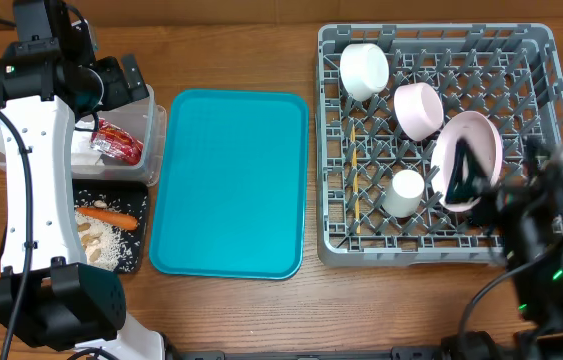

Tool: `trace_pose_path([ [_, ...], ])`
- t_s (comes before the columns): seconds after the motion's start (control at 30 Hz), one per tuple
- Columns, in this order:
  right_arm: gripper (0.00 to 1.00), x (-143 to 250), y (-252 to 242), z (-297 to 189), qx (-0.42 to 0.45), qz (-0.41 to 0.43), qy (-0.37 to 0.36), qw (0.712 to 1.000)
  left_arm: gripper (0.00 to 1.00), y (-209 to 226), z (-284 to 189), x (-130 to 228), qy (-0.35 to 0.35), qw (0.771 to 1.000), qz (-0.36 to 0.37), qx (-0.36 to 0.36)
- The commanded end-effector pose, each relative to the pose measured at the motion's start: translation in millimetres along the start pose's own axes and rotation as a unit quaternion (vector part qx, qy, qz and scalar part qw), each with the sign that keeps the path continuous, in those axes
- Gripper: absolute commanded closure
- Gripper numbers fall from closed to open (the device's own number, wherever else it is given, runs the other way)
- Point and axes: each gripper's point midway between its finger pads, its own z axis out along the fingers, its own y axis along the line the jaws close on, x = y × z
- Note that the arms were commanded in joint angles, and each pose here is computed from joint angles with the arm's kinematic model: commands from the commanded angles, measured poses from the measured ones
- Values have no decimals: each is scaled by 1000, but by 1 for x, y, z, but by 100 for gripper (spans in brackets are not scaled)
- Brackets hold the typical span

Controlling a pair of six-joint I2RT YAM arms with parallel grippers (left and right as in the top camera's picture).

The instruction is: Sort waste into correct bins and load items into the dishwasher

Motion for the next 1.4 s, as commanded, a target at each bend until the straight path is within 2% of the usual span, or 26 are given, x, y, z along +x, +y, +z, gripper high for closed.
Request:
trace_pose_path([
  [0.0, 0, 45, -13, -6, -1, 17, -20, 1000, 0, -3, -14, -8, -21, 1000, -1, 3],
  [0.17, 0, 91, -27, -8, -3, 68, -61, 996, 0, -3, -14, -8, -21, 1000, -1, 3],
  [0.53, 0, 126, -35, -10, -20, 76, -120, 990, 0, -3, -14, -8, -21, 1000, -1, 3],
  [0.8, 0, 160, -42, 0, -11, 76, -87, 993, 0, -3, -14, -8, -21, 1000, -1, 3],
  [1.07, 0, 193, -50, 4, 11, 56, -22, 998, 0, -3, -14, -8, -21, 1000, -1, 3],
  [1.37, 0, 193, -45, 4, -1, 51, -19, 999, 0, -3, -14, -8, -21, 1000, -1, 3],
])
